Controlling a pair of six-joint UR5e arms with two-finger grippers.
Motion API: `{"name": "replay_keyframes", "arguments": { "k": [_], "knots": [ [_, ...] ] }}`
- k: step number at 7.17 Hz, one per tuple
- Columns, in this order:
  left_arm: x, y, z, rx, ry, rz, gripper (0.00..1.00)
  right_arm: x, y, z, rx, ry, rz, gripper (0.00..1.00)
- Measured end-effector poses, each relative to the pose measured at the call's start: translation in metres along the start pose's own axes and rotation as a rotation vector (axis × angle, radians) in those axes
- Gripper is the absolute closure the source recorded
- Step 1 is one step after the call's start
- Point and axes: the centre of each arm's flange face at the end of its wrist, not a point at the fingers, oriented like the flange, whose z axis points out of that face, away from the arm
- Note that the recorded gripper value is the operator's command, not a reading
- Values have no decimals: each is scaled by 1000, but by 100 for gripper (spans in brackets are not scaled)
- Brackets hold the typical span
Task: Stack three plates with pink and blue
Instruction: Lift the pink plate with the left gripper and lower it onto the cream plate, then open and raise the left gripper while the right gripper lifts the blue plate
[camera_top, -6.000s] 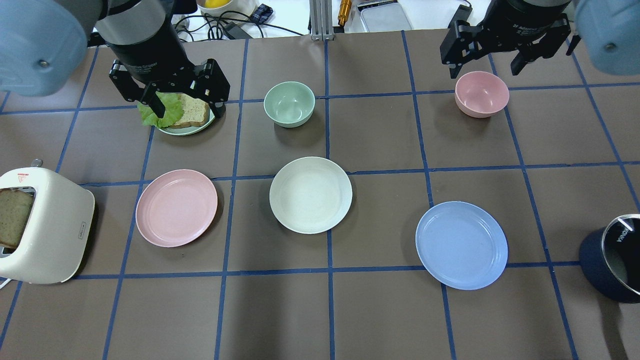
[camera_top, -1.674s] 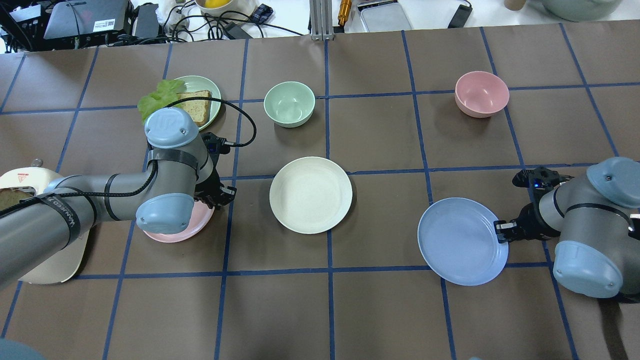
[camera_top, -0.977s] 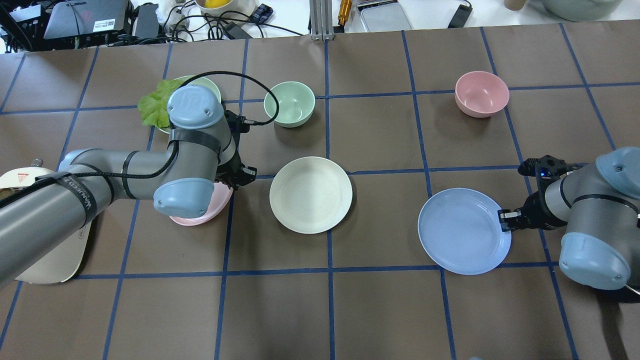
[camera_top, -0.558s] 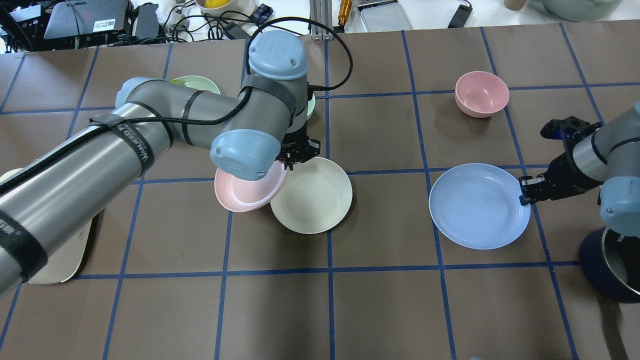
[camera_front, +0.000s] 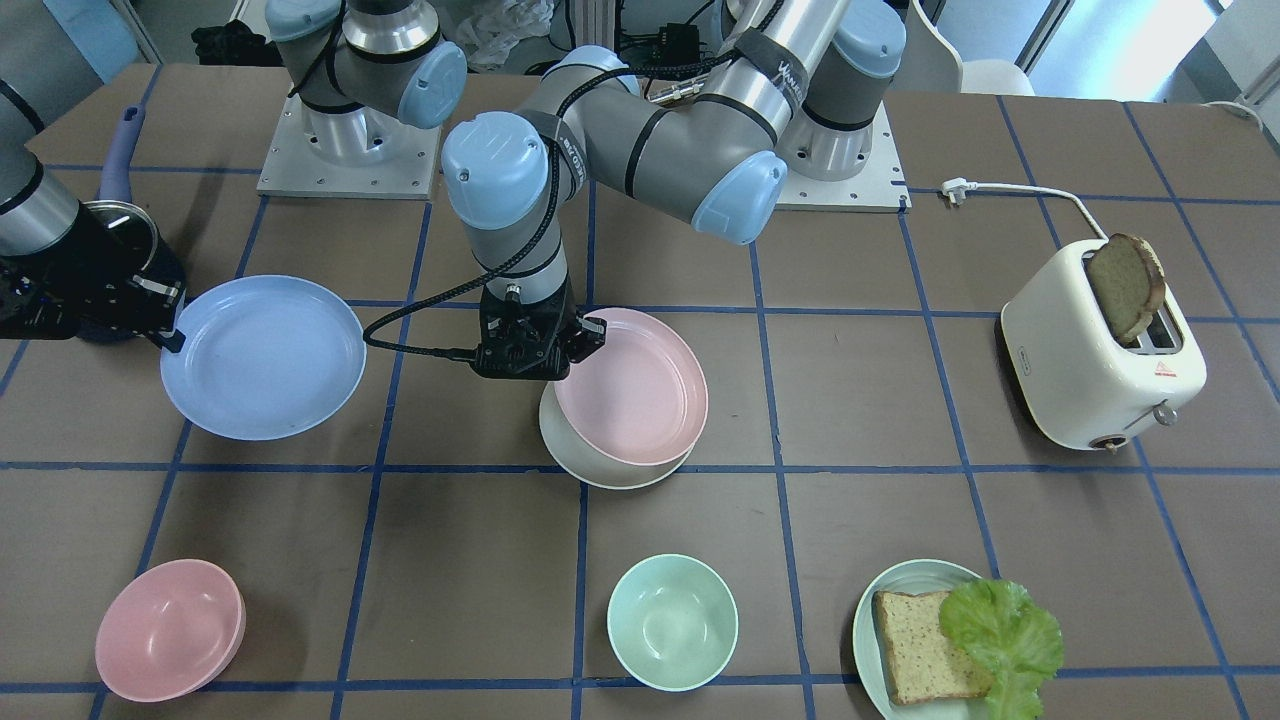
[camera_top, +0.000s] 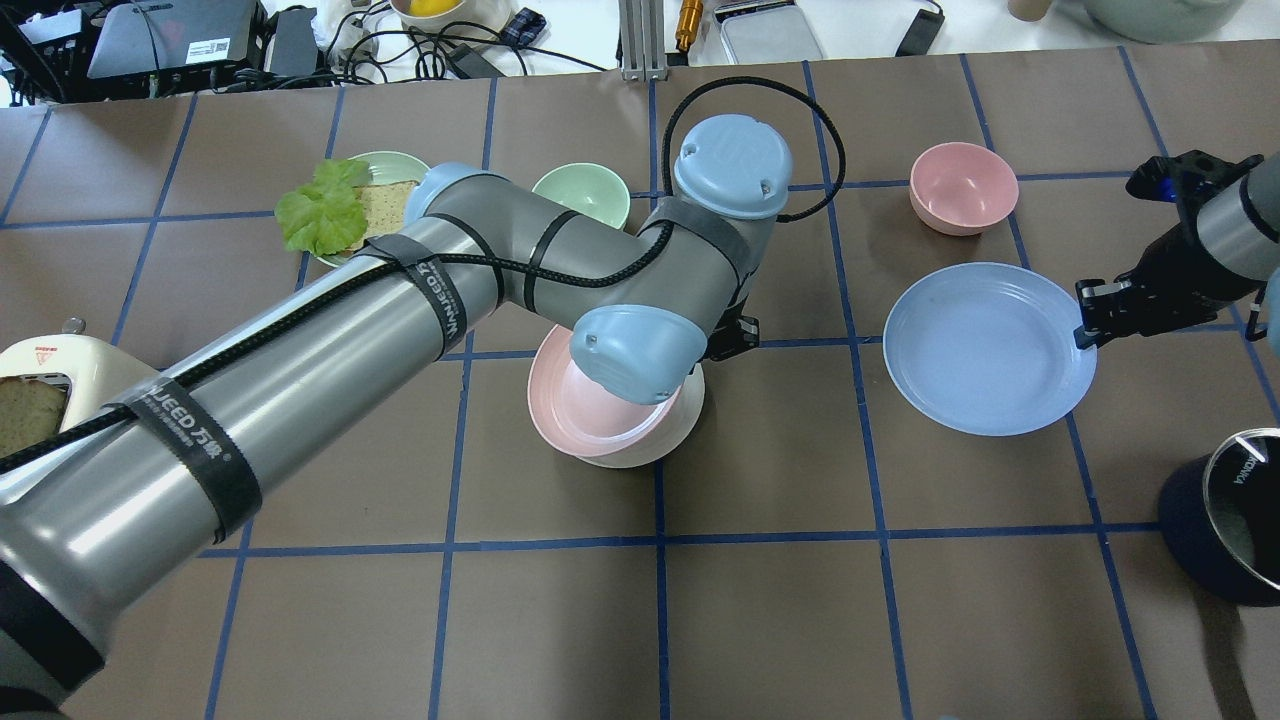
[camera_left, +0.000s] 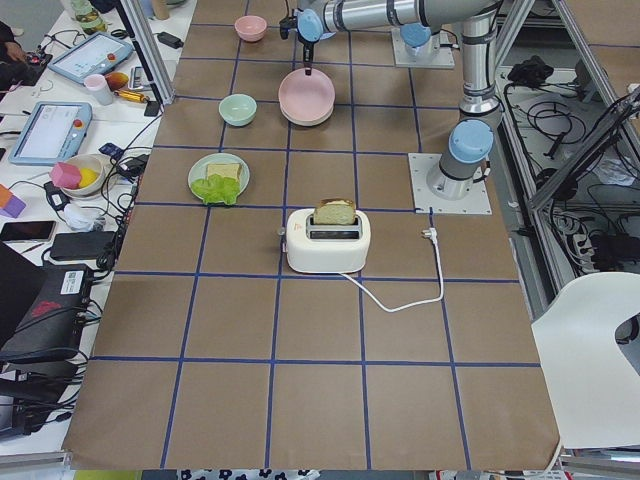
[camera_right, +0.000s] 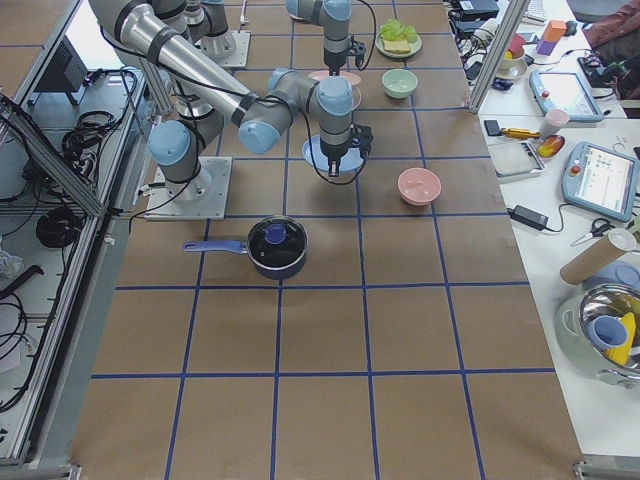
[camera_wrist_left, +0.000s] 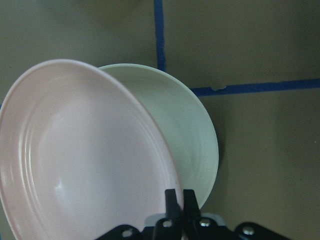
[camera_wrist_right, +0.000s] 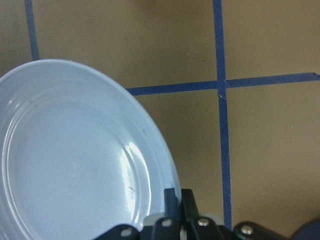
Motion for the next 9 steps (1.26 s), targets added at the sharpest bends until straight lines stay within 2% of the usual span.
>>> {"name": "replay_keyframes", "arguments": {
  "k": [1, 3, 4, 7, 9],
  "knots": [
    [3, 0, 9, -11, -6, 4, 1, 3, -8, -2, 1, 4, 2, 100],
    [5, -4, 13, -9, -4, 5, 0, 6, -16, -7, 4, 6, 13, 100],
    [0, -6, 1, 9, 6, 3, 0, 7, -19, -9, 7, 9, 28, 100],
    [-39, -17, -53, 66, 39, -31, 0, -6, -26, -7, -2, 15, 93, 100],
    [-91, -12, -102, 64, 50, 44, 0, -70, -29, 3, -14, 15, 153, 100]
  ]
}}
